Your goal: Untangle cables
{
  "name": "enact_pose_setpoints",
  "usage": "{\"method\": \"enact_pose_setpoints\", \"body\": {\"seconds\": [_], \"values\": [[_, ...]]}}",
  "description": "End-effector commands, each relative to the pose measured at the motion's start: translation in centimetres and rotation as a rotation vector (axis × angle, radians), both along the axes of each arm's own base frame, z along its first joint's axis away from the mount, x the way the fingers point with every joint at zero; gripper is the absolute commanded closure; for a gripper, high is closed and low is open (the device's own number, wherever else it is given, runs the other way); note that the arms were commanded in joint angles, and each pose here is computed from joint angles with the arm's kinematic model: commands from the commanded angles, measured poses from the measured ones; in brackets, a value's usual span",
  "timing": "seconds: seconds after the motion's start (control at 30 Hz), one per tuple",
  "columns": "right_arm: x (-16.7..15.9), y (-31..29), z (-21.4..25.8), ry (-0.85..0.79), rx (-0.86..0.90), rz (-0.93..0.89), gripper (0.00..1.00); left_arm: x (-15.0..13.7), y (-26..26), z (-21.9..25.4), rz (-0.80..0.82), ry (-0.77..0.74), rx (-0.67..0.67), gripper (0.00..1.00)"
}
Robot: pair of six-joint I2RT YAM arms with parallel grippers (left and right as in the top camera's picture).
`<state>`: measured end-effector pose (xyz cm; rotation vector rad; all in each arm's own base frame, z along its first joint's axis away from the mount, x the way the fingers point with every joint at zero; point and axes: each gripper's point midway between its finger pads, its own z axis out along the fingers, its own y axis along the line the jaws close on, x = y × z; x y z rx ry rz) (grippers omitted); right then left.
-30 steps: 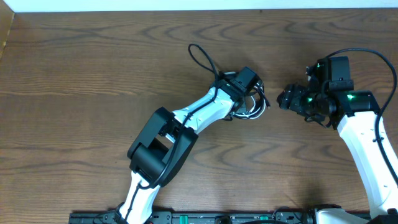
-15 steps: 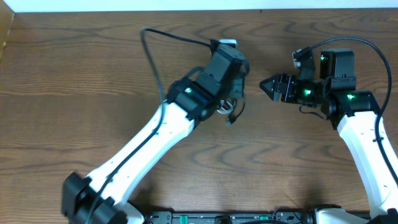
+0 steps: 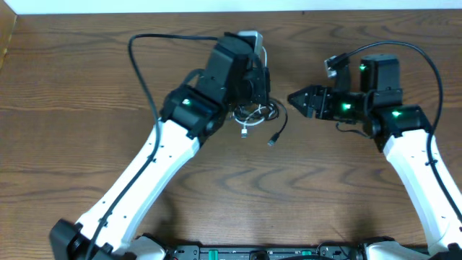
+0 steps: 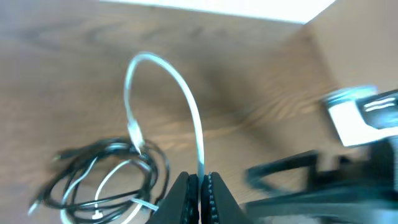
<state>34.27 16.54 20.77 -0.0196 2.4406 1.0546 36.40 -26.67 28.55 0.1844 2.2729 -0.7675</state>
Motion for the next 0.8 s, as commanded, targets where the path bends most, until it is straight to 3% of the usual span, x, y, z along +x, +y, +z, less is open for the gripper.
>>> {"method": "enact_pose_setpoints", "body": {"seconds": [0.0,0.33,0.77], "values": [[0.4,0.4,-1.7,0.051,-0.046,-0.044,0.34,-1.3,0.4,5.0,-0.051,-0.104,-0.094,0.93],[0.6,1.5,-5.6,0.178,-0.05,-0.026,0.34,-3.3,1.9,12.6,-0.046,-0.303,-0.213,0.93],[-1.2,3.1,-4.8,0.173,0.025,0.123,0.34,-3.3,1.9,14.3,-0.034,-0.341,-0.269,0.93]]}}
